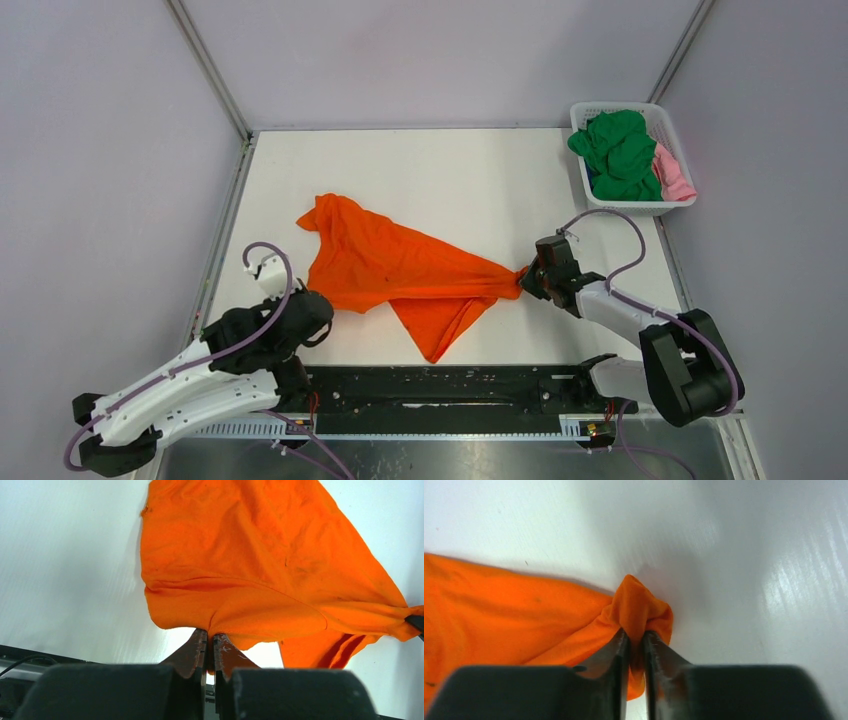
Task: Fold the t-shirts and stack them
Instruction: Flatten out the tshirt
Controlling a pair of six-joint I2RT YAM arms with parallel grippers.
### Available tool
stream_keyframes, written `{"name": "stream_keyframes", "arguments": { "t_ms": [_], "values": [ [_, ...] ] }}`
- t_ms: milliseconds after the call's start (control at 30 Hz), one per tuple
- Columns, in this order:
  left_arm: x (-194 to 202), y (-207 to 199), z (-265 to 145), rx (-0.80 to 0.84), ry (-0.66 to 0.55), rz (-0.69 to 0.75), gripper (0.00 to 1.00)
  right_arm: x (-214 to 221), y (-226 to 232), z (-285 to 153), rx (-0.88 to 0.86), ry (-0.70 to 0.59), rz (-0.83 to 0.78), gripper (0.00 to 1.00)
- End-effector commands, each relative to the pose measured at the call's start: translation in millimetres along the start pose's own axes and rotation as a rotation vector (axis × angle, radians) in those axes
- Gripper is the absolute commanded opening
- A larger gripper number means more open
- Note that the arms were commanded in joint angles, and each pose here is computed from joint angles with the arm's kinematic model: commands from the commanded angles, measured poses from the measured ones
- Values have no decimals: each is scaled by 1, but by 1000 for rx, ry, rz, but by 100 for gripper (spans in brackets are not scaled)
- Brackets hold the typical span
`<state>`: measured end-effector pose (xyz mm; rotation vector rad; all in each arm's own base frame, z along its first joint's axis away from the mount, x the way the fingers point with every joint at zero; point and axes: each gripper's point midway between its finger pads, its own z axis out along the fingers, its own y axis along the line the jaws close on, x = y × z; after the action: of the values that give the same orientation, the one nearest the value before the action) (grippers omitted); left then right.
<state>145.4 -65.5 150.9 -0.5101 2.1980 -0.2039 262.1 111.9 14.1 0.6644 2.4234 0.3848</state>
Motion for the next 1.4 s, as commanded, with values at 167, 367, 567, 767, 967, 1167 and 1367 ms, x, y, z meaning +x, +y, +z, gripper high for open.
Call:
{"name": "stream_keyframes", "arguments": {
  "t_ms": [167, 367, 567, 767, 967, 1167, 1367],
  "values": [
    [-96, -32, -49, 209, -262, -180, 0, -43, 31, -57, -143, -158, -69, 0],
    [-188, -67, -139, 572, -468, -247, 0, -97, 87, -173, -387, -337, -134, 0],
    [-243, -104, -259, 1071, -618, -169, 0, -124, 125, -311, -675, -518, -223, 0],
    [-262, -133, -361, 1431, -637, 12, 1, -133, 125, -425, -865, -720, -247, 0],
    [-275, -155, -416, 1593, -600, 138, 1, -133, 115, -499, -950, -853, -287, 0],
    [-295, -166, -397, 1459, -652, 110, 1, -140, 108, -509, -929, -902, -261, 0],
    [-316, -172, -288, 929, -748, 45, 1, -163, 95, -435, -684, -866, -173, 1]
  ]
}}
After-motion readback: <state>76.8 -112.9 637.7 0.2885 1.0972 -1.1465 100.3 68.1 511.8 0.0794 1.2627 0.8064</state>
